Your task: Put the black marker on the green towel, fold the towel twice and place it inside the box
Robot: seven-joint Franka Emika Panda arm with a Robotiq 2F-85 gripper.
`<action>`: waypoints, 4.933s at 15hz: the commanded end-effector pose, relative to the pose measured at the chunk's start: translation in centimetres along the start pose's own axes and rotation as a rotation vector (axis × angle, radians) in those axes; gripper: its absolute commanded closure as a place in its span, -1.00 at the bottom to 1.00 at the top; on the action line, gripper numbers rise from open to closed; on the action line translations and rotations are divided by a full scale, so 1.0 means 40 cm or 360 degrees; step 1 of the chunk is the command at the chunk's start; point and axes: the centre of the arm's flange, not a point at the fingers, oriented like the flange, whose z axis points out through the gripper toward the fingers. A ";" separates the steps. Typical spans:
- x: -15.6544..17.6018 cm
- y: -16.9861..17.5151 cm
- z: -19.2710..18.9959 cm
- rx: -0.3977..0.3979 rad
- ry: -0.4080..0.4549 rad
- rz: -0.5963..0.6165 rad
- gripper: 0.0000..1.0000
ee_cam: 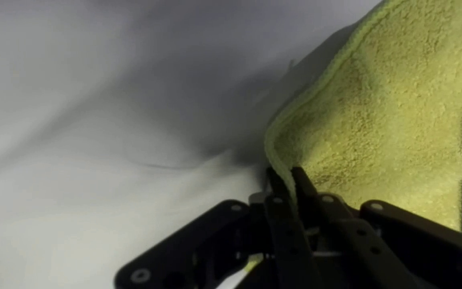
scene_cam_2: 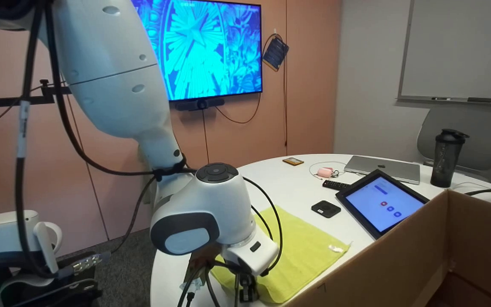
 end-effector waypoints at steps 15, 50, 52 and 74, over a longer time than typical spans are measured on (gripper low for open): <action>-0.123 -0.353 -0.174 0.0160 0.0141 -0.0582 0.76; 0.176 -0.605 0.022 -0.0153 0.0531 -0.0752 -1.00; 0.214 -0.588 0.034 -0.0176 0.0552 -0.0747 -1.00; 0.391 -0.377 0.174 -0.0283 0.0336 -0.0506 -1.00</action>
